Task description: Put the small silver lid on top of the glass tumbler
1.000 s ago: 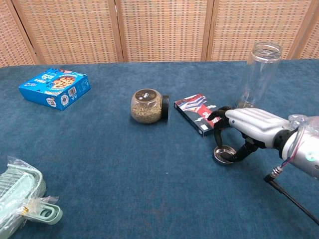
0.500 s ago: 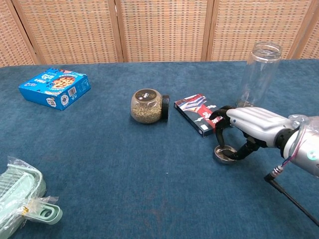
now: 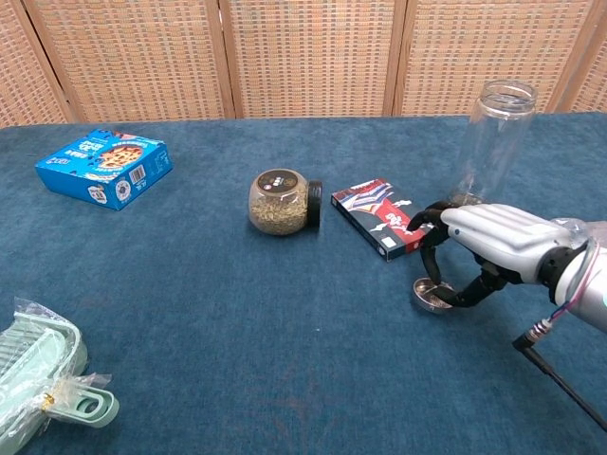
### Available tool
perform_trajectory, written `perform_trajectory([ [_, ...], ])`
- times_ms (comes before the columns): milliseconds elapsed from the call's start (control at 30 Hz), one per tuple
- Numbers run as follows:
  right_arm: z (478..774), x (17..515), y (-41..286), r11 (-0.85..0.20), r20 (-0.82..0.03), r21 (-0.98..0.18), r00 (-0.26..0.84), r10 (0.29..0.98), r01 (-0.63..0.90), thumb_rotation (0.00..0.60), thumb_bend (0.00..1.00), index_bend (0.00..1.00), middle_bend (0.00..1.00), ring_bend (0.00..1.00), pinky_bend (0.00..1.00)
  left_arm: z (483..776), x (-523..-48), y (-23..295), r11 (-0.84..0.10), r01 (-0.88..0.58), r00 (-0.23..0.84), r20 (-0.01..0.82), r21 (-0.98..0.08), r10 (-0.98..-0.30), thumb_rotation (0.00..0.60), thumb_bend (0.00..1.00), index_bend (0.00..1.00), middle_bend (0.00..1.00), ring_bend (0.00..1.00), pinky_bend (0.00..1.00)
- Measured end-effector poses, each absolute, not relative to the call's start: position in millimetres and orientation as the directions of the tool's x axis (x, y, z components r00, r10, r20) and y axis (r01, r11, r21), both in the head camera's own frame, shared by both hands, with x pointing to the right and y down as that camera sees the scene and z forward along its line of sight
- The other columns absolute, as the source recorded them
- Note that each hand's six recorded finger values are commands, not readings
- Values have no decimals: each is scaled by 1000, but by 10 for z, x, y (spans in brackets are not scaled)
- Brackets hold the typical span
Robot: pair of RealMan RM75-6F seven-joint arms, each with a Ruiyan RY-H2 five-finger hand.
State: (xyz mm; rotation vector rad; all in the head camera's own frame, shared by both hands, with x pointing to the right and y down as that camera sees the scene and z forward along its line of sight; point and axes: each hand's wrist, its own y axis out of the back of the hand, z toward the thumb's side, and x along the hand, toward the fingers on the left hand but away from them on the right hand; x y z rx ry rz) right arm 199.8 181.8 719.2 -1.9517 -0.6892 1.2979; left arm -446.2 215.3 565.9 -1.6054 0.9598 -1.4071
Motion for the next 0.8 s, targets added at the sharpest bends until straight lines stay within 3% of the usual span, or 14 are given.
perform_trajectory([
  [800, 7167, 2004, 1814, -610, -563, -791, 352, 748, 31, 600, 517, 670, 234, 36, 262, 5657, -4457, 2158, -412, -49, 104, 406, -910, -908, 600, 208, 0, 0, 0, 0],
])
